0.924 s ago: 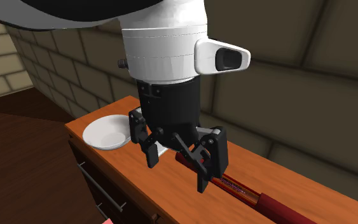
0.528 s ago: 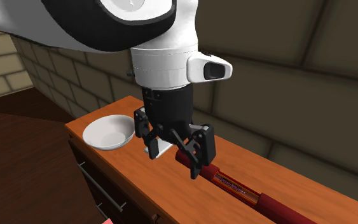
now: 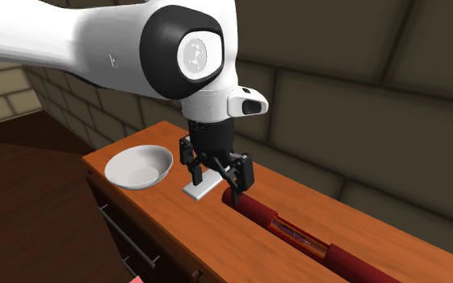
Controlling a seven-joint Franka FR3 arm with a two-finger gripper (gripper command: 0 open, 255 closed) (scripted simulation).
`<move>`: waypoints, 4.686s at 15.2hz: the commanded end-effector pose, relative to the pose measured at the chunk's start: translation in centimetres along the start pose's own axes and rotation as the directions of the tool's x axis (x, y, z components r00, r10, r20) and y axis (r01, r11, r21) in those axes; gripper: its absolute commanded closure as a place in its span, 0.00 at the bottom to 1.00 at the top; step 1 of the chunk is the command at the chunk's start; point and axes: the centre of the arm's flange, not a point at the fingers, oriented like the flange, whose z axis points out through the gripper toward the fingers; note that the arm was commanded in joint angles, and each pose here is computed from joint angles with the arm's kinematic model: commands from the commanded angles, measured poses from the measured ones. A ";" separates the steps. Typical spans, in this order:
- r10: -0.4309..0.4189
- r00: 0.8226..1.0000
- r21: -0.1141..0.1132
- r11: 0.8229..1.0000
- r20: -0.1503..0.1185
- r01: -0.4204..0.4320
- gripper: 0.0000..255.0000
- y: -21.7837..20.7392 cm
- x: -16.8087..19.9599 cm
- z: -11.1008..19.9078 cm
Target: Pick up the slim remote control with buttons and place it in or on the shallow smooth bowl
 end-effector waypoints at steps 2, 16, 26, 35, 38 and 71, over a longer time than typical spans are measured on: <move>0.011 1.000 0.010 1.000 -0.005 -0.011 0.00 -2.3 2.7 1.4; 0.058 0.998 0.050 0.997 -0.022 -0.057 0.00 -12.6 15.3 9.0; 0.067 0.997 0.057 0.996 -0.024 -0.065 0.00 -14.6 17.7 14.0; 0.067 0.997 0.057 0.996 -0.024 -0.065 1.00 -14.6 17.7 14.3; 0.067 0.997 0.057 0.996 -0.024 -0.065 1.00 -14.6 17.7 14.3; 0.067 0.997 0.057 0.996 -0.024 -0.065 1.00 -14.8 16.4 0.8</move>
